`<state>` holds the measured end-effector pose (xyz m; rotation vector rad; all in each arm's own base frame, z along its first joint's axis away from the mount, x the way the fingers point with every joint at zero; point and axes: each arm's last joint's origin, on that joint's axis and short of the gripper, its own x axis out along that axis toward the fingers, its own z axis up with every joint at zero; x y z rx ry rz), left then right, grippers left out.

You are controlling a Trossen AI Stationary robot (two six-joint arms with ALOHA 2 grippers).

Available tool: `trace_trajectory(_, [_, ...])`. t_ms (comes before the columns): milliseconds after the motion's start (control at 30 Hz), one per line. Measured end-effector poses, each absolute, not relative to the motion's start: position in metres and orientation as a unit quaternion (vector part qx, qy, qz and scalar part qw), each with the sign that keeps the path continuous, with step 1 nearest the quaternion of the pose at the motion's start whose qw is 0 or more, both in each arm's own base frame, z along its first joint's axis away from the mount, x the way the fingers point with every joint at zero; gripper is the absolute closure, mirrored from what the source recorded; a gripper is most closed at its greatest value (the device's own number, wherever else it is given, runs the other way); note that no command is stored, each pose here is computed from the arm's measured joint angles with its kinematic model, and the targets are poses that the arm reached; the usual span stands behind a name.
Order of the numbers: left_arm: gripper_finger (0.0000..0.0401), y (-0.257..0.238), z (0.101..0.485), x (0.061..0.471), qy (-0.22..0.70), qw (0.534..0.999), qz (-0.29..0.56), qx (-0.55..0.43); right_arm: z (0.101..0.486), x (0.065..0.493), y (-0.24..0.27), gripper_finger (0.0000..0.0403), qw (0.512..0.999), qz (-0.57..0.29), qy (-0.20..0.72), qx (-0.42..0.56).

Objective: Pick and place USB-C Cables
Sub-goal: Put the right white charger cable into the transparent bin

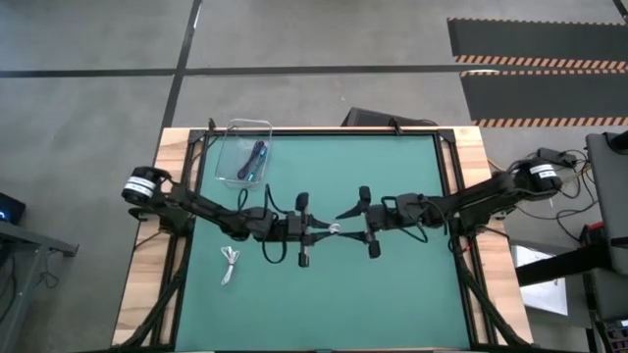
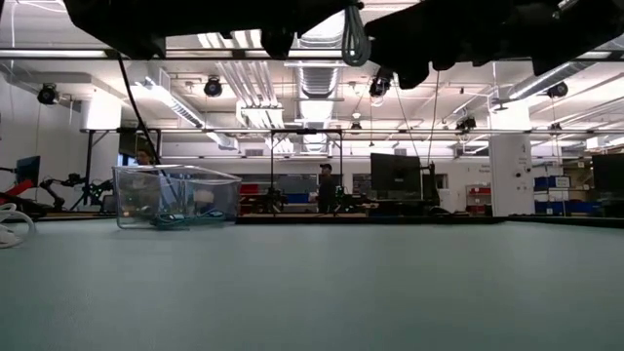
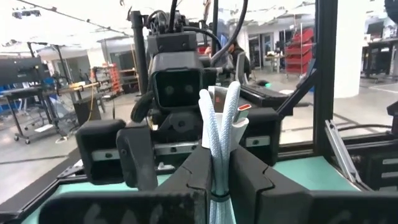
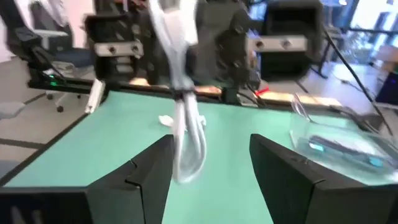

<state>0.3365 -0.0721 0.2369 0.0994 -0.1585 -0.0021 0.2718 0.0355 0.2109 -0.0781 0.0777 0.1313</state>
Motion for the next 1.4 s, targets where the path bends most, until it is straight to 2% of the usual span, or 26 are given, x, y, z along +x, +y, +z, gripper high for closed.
trace_trajectory(333, [0.0386, -0.068, 0.248, 0.324, -0.033, 0.999, 0.021, 0.032, 0.218, 0.252, 0.029, 0.0200, 0.993, 0.010, 0.112, -0.030])
trace_trajectory(733, [0.0386, -0.060, 0.259, 0.307, 0.053, 0.996, 0.067, 0.014, 0.236, 0.232, 0.023, 0.0200, 0.992, -0.041, 0.115, -0.044])
trace_trajectory(1100, [0.0386, -0.026, 0.286, 0.271, 0.144, 0.971, 0.190, -0.031, 0.238, 0.230, 0.015, 0.0200, 0.990, -0.056, 0.114, -0.056])
trace_trajectory(1400, [0.0386, 0.022, 0.306, 0.249, 0.268, 0.916, 0.294, -0.056, 0.240, 0.227, 0.003, 0.0200, 0.988, -0.079, 0.120, -0.055])
